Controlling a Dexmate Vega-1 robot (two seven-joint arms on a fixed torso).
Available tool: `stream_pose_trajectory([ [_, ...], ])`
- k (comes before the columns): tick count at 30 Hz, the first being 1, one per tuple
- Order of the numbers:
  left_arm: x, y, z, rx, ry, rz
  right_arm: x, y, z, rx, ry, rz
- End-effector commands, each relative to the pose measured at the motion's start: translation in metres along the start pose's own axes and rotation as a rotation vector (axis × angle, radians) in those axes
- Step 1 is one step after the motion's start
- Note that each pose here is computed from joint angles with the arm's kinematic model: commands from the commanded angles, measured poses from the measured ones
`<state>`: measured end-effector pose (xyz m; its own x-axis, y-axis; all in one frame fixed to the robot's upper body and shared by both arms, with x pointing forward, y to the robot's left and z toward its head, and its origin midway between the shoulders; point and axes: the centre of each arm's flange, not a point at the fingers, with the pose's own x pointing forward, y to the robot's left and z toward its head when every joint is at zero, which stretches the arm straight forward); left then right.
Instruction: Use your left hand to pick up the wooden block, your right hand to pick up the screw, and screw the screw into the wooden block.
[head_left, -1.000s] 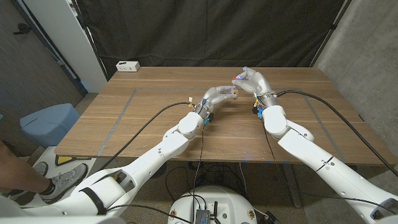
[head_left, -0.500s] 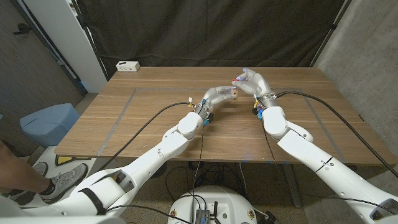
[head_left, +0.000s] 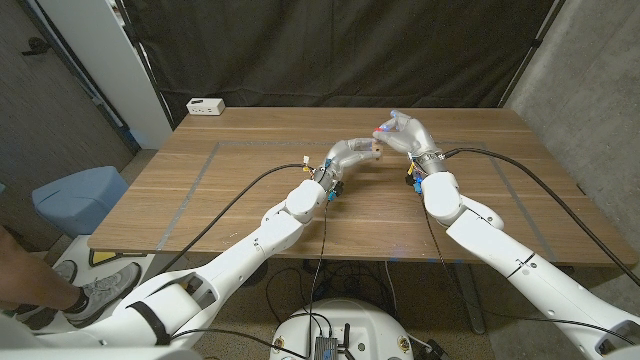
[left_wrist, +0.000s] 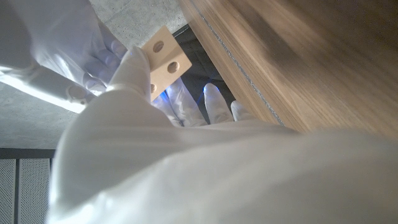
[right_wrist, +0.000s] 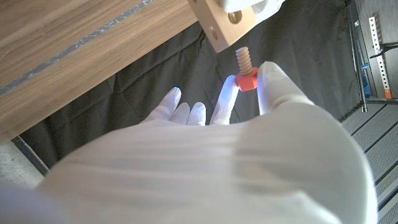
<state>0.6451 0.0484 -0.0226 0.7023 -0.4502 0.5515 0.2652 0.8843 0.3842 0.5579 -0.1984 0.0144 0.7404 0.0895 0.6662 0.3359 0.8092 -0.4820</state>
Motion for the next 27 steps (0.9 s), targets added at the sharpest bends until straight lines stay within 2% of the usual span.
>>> stream_pose_trajectory([
  [1,0.0019,-0.0008,-0.0004,0.0,0.002,-0.005,-0.0005,0.0013,-0.0035,-0.002,0.008,0.006],
  [27,0.0069,-0.0018,-0.0021,-0.002,0.011,-0.019,0.0008,0.0009,-0.0085,-0.002,0.023,0.009],
])
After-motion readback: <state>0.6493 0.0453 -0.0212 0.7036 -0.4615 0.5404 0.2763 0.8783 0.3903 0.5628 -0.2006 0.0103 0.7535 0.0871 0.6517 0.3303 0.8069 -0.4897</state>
